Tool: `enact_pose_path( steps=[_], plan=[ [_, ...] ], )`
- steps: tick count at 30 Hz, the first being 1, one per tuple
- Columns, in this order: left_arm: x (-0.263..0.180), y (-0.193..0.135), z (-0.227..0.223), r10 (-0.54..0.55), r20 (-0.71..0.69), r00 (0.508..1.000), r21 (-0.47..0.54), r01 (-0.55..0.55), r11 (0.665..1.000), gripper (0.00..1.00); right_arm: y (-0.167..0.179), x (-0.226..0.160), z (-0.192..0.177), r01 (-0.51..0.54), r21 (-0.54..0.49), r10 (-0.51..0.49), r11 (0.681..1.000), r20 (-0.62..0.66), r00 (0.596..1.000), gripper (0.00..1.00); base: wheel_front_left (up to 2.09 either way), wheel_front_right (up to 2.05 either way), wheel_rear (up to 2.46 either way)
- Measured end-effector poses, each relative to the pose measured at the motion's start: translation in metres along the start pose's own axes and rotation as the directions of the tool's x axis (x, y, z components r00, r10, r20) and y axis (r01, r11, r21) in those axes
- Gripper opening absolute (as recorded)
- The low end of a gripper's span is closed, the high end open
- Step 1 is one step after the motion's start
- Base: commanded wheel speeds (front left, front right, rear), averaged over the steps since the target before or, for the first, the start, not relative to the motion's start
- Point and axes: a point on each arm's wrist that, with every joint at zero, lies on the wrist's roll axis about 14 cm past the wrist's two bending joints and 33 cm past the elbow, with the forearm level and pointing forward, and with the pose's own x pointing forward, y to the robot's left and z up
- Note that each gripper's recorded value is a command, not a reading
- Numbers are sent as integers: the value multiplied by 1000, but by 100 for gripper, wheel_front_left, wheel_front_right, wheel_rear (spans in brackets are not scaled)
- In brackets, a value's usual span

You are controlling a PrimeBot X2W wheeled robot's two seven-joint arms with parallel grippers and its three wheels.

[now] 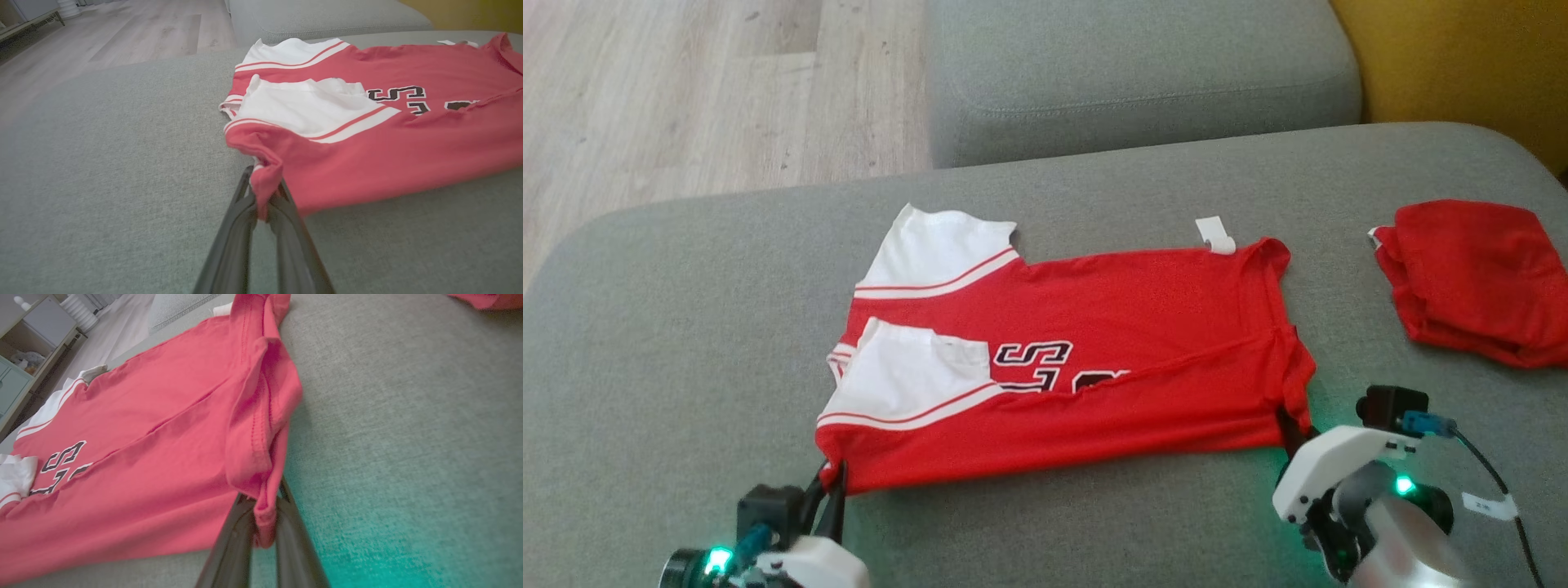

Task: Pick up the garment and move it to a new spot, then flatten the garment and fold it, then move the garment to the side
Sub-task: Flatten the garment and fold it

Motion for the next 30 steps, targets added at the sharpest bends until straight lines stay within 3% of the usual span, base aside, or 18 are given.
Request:
enact_pose_path(
  steps=[9, 10, 11, 12, 13, 17, 20, 23, 24, 30],
  plan=[
    [-23, -15, -11, -5, -39, 999, -22, 4, 1000, 0, -5, -13, -4, -4, -20, 4, 1000, 1, 1000, 0, 0, 0, 0],
    [-24, -15, -12, -4, -43, 999, -24, 3, 1000, 7, -6, -15, -3, -3, -19, 3, 1000, 8, 1000, 0, 0, 0, 0],
    [-24, -16, -11, -3, -43, 999, -25, 2, 1000, 45, -7, -17, -1, -1, -14, 1, 1000, 17, 1000, 0, 0, 0, 0],
    [-24, -16, -11, -2, -45, 999, -24, 1, 1000, 88, -8, -19, 2, 1, -14, -1, 1000, 33, 999, 75, 0, 0, 0],
    [-23, -16, -11, 1, -45, 999, -20, -2, 1000, 100, -9, -21, 6, 4, -20, -3, 1000, 50, 999, 100, 0, 0, 0],
    [-20, -17, -6, 5, -31, 1000, -21, -6, 1000, 100, -7, -27, 37, 4, -48, 3, 999, 156, 988, 100, 0, 0, 0],
    [-15, -18, 25, 0, 108, 994, -1, 0, 1000, 100, -2, -33, 69, -4, -65, 22, 998, 278, 960, 100, 0, 0, 0],
    [-8, -14, 70, 12, 280, 960, 2, -13, 1000, 100, 8, -41, 99, -24, -82, 56, 996, 408, 911, 100, 0, 0, 0],
    [-6, -13, 93, 13, 365, 931, 0, -14, 1000, 100, 15, -49, 115, -35, -100, 79, 994, 484, 871, 100, 0, 0, 0],
    [-5, -16, 122, 4, 464, 886, -18, 4, 1000, 100, 21, -61, 129, -29, -139, 106, 990, 587, 803, 100, 0, 0, 0]
  ],
)
